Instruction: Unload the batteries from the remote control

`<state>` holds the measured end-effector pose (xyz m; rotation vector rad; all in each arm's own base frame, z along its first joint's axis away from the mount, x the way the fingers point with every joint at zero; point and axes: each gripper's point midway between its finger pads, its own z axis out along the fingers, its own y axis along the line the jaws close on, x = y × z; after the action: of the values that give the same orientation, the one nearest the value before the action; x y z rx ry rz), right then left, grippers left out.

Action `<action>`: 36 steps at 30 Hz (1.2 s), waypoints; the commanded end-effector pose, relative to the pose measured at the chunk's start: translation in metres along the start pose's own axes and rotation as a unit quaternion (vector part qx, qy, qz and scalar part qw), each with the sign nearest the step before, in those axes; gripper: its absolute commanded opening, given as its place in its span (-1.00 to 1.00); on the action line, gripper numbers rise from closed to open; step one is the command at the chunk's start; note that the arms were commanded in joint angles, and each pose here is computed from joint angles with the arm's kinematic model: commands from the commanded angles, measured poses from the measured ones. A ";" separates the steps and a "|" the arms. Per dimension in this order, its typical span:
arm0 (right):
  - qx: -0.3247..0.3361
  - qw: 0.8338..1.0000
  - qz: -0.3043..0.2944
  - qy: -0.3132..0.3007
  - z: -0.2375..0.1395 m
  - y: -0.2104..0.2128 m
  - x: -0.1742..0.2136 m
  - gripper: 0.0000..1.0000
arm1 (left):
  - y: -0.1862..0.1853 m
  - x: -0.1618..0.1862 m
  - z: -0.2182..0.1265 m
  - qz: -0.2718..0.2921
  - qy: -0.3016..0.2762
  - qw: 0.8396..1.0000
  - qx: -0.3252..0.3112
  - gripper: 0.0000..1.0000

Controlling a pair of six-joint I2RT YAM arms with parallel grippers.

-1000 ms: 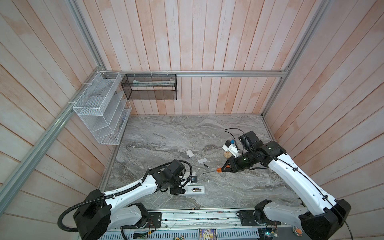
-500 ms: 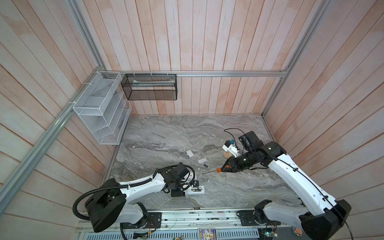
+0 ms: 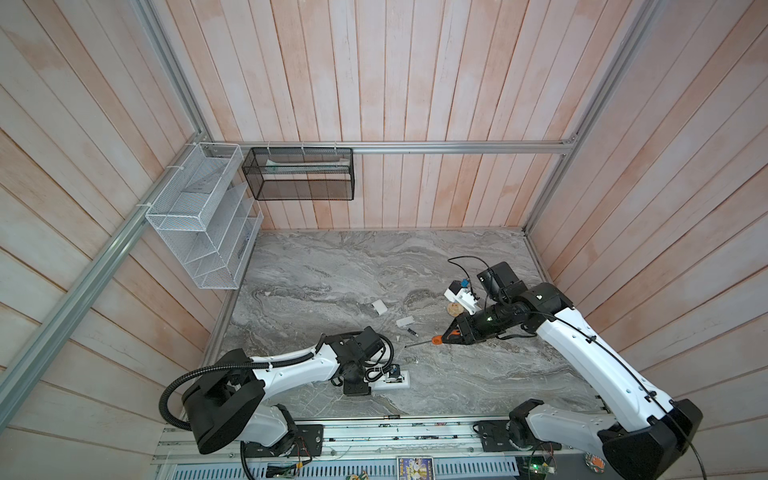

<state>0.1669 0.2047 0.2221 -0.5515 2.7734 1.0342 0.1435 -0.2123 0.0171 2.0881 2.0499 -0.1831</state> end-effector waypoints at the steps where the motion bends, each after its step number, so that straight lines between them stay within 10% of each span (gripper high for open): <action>1: -0.019 1.000 -0.017 -0.017 -0.007 0.011 -0.004 -1.00 | -0.010 0.027 0.011 0.003 0.057 0.998 0.007 0.20; 13: -0.020 0.999 -0.016 -0.033 -0.011 0.014 -0.012 -1.00 | -0.006 0.027 0.010 0.006 0.058 0.998 -0.003 -0.43; 36: -0.010 1.000 -0.001 0.029 -0.001 0.001 0.012 -1.00 | -0.009 0.036 0.008 0.019 0.068 0.997 -0.008 -0.58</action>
<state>0.1653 0.2048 0.2263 -0.5826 2.7645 1.0420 0.1464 -0.2068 0.0191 2.0796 2.0251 -0.1093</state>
